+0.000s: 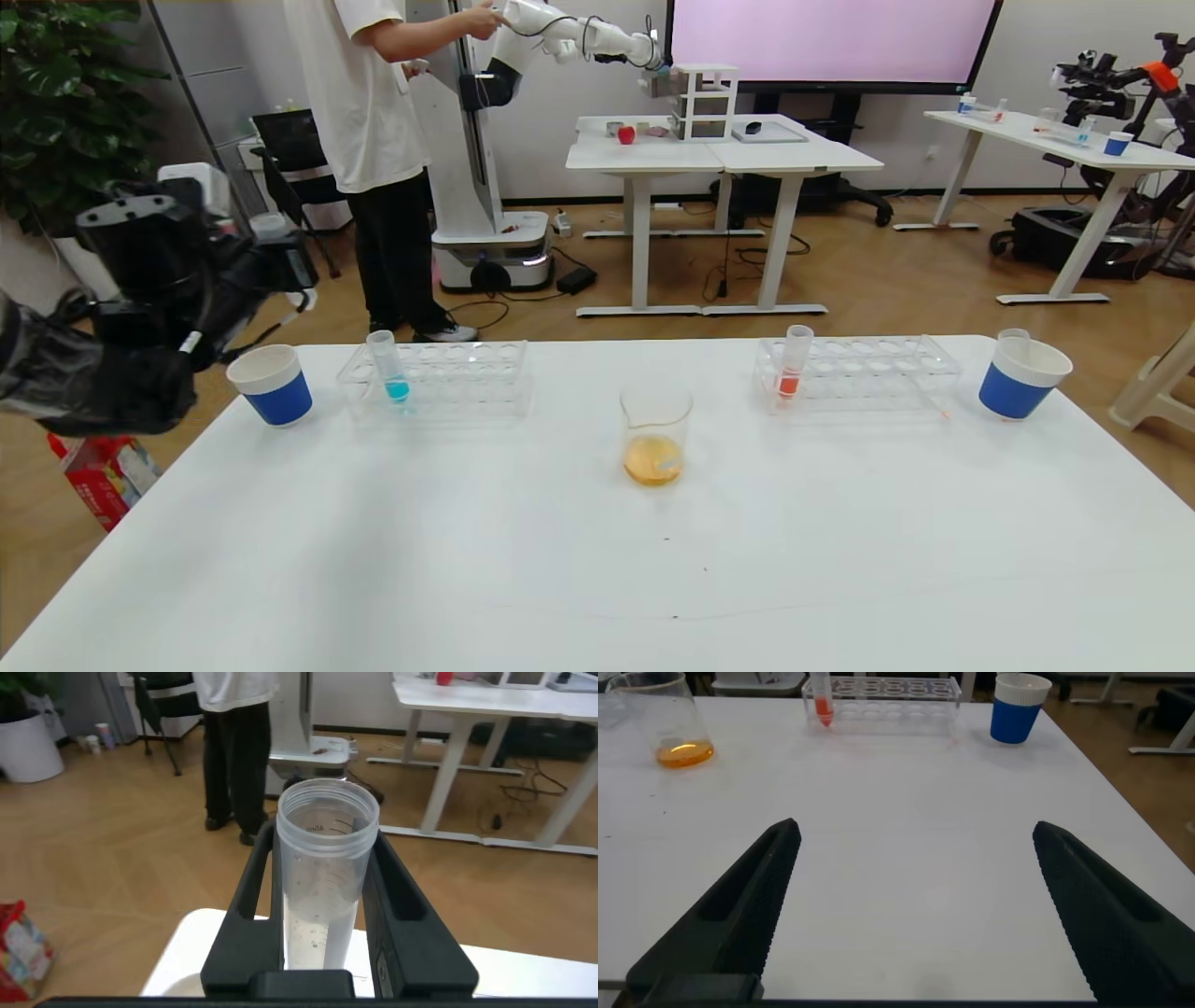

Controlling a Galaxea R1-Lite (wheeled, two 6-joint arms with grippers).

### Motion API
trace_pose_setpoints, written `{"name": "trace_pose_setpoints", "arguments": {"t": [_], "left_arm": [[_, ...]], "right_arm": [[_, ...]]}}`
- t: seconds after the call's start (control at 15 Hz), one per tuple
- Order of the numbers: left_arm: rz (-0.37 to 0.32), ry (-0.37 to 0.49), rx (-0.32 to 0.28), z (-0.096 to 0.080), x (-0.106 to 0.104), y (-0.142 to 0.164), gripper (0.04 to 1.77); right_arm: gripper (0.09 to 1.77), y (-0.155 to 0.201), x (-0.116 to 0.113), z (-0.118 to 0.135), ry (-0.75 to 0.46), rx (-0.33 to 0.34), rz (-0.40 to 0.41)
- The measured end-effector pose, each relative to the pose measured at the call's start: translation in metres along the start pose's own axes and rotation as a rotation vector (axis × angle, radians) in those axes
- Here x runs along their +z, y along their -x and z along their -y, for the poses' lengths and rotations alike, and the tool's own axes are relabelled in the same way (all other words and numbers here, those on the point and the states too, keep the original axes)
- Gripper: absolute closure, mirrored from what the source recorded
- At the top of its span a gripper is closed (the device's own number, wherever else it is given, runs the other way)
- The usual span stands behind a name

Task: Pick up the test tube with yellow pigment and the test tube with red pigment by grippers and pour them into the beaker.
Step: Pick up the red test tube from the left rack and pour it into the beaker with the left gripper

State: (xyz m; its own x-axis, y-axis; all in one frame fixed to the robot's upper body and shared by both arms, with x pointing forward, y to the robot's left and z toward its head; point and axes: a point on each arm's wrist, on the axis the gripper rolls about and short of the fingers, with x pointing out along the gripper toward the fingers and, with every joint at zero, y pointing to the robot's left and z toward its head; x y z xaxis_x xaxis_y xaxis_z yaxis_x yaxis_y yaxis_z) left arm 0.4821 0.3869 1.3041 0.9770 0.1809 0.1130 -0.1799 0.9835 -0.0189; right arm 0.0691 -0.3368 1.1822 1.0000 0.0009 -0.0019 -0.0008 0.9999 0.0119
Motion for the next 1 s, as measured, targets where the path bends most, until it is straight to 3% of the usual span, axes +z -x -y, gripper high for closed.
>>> {"name": "trace_pose_setpoints", "arguments": {"t": [0.13,0.27,0.73,1.0], "left_arm": [[-0.003,-0.014,0.041,-0.026,-0.002,-0.001,1.31],[-0.010,-0.022,0.074,-0.040,-0.007,-0.004,1.31],[-0.082,-0.027,0.094,-0.049,-0.045,-0.018,1.31],[-0.051,-0.025,0.102,-0.052,-0.078,-0.028,1.31]], "right_arm": [[0.12,0.000,0.000,0.000,0.000,0.000,0.000],[0.12,0.000,0.000,0.000,0.000,0.000,0.000],[0.12,0.000,0.000,0.000,0.000,0.000,0.000],[0.12,0.000,0.000,0.000,0.000,0.000,0.000]]}}
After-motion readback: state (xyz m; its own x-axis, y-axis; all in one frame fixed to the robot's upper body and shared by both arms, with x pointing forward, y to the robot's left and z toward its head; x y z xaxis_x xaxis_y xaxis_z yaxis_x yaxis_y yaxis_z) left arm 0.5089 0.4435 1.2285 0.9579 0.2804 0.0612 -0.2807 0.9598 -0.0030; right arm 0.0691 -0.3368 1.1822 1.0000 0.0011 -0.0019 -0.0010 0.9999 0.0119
